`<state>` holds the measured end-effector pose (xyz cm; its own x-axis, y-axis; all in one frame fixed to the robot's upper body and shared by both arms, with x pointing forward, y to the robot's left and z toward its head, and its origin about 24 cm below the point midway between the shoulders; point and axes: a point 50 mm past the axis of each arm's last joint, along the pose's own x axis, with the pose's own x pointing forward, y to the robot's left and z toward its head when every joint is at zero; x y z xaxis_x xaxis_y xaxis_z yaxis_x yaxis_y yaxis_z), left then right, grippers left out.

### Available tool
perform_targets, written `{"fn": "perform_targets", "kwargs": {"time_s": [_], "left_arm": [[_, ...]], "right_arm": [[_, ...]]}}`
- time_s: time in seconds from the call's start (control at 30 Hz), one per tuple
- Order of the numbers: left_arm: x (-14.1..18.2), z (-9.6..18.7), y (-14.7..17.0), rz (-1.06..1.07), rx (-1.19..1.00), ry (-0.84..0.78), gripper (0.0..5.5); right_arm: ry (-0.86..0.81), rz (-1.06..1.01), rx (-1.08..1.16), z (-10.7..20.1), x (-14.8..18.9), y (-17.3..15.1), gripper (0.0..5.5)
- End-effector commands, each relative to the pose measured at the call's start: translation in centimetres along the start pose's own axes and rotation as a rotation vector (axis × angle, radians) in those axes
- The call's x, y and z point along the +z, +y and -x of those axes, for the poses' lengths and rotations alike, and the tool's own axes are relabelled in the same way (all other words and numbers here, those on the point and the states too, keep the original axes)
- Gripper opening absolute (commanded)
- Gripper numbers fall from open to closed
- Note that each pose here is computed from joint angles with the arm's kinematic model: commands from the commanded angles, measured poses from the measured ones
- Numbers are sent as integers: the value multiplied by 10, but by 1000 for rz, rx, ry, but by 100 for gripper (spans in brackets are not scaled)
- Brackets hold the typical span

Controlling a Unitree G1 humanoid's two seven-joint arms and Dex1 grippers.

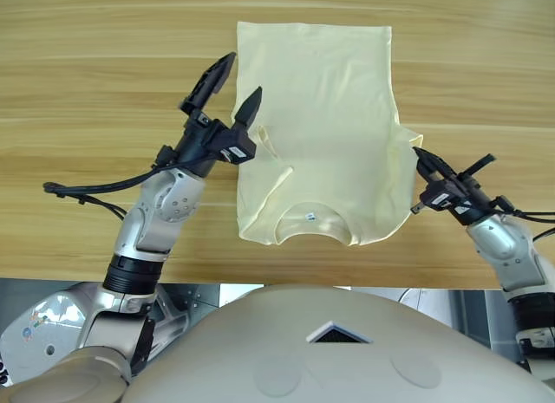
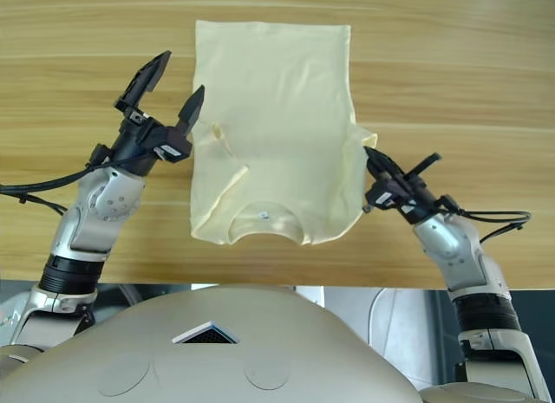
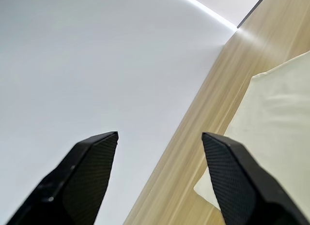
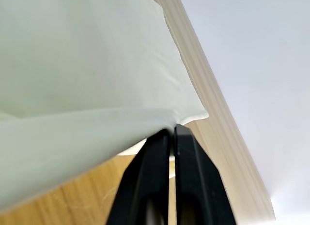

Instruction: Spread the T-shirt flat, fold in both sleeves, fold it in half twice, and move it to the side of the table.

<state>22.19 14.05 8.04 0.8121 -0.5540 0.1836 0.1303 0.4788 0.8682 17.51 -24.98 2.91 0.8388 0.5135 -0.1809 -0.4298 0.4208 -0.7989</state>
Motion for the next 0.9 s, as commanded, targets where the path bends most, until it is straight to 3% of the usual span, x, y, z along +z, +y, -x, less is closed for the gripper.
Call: {"fn": "perform_targets", "kwargs": {"time_s": [0.03, 0.37, 0.6, 0.9], "left_arm": [[0, 0, -4, 1, -28, 1, 324], [1, 1, -9, 3, -50, -3, 324], [-1, 2, -10, 6, -49, 7, 324], [-1, 2, -11, 13, -44, 14, 324]], "right_arm": [[-30, 9, 27, -9, 7, 3, 2], [-36, -7, 242, 6, 10, 19, 2], [-16, -64, 162, 23, 5, -10, 2], [-70, -92, 158, 21, 15, -18, 2]]}}
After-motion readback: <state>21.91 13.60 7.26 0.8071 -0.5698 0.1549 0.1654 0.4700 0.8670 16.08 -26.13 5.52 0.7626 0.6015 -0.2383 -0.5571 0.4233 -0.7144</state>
